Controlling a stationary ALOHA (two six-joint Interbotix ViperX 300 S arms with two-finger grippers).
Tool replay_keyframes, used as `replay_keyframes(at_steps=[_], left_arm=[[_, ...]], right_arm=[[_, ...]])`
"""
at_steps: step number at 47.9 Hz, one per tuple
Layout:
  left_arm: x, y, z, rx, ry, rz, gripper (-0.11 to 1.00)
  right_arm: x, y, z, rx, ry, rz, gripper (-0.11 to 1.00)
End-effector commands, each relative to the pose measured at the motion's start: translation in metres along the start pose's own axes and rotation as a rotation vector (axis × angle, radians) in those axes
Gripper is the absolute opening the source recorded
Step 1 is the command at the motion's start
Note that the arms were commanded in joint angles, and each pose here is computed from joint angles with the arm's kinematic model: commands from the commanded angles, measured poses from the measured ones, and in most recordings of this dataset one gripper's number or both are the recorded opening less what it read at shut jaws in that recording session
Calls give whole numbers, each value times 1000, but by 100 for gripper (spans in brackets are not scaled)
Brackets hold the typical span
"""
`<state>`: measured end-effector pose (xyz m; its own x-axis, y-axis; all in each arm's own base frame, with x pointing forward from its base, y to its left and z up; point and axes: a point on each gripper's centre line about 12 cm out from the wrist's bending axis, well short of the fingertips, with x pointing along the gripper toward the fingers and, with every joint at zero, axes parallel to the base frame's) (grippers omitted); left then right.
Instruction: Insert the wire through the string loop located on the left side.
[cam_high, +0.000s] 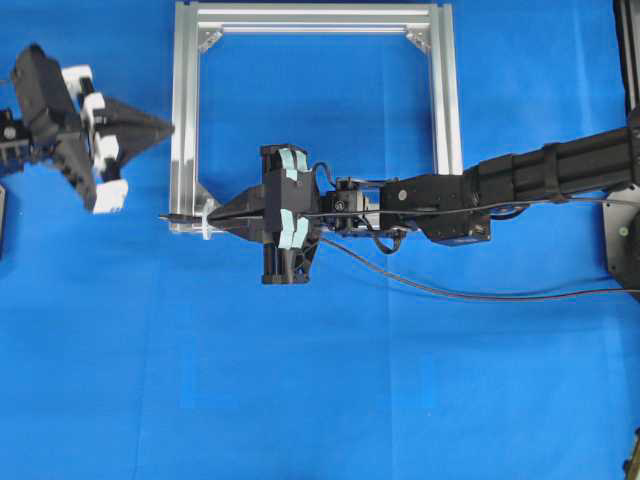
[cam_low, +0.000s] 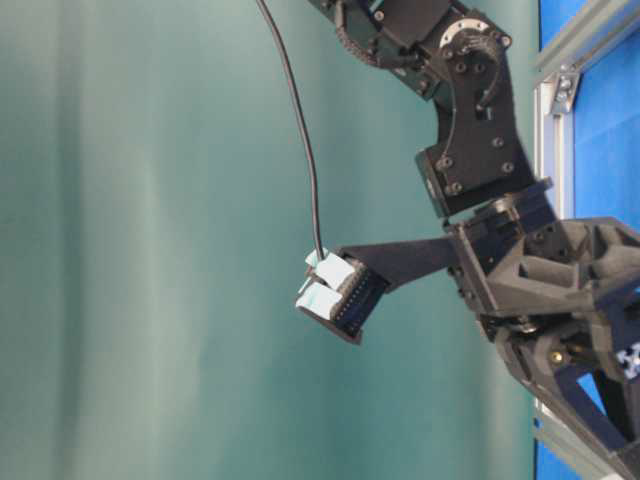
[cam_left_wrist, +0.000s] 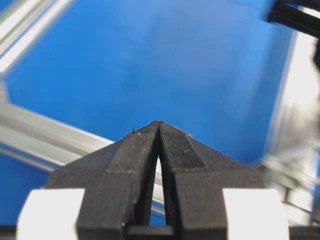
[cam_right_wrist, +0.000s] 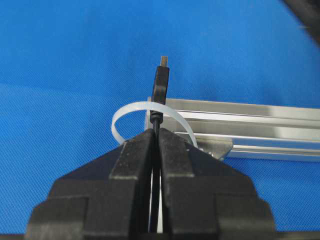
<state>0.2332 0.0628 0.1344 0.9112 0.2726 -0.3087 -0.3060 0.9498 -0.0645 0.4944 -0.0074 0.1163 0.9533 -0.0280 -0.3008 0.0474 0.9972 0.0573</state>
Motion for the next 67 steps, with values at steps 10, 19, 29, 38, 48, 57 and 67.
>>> replay_keyframes(at_steps=[10,19,29,38,48,57,67], left_arm=[[-17,-49,7,57,-53,-209,0],[-17,-57,4,69,-23,-238,0],[-16,-57,4,71,-22,-239,0],[-17,-58,4,71,-23,-241,5],[-18,-59,5,70,-25,-248,60],[-16,-61,2,76,18,-249,89],[-4,-62,-9,84,92,-239,87]], right_arm=[[-1,0,15,3,-37,1,0],[-1,-1,15,4,-37,-1,0],[-1,0,15,4,-37,0,0],[-1,0,15,3,-37,1,0],[-2,-1,15,4,-34,-1,0],[-1,-1,14,3,-34,-1,0],[-2,-1,15,3,-34,-2,0]])
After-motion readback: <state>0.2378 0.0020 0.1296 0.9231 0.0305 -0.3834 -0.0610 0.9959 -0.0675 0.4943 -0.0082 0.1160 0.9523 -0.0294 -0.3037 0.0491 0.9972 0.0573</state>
